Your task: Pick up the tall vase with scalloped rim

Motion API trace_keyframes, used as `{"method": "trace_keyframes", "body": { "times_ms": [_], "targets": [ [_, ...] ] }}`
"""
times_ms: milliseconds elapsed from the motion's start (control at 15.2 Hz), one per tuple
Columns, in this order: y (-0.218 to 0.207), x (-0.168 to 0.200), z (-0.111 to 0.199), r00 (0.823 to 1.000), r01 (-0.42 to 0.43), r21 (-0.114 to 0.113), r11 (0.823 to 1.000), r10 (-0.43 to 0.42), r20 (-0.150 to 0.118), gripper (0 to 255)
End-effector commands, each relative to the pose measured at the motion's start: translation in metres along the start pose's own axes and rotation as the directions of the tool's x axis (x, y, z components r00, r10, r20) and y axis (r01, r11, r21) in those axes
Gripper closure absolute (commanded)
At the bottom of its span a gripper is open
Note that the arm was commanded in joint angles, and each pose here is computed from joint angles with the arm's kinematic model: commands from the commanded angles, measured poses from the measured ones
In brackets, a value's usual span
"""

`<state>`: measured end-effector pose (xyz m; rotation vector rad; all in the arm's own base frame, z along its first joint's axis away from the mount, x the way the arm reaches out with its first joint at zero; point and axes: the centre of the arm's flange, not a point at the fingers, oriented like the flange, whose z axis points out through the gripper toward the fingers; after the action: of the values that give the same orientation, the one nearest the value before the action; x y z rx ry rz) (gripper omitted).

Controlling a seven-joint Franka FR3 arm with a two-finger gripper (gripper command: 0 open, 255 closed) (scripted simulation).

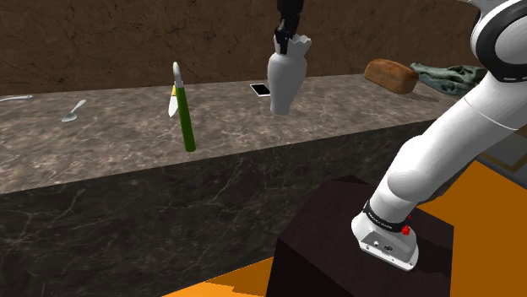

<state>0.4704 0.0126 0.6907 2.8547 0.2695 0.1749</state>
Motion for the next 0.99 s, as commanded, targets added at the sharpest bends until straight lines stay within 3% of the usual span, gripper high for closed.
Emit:
{"method": "trace_keyframes", "body": {
  "times_ms": [0,330,924],
  "targets": [
    [0.0,0.0,0.0,1.0,0.0,0.0,1.0,0.0,0.001,255],
    [0.0,0.0,0.0,1.0,0.0,0.0,1.0,0.0,0.001,255],
    [0.013,0.005,-0.045,1.0,0.0,0.0,1.0,0.0,0.001,255]
  ]
}}
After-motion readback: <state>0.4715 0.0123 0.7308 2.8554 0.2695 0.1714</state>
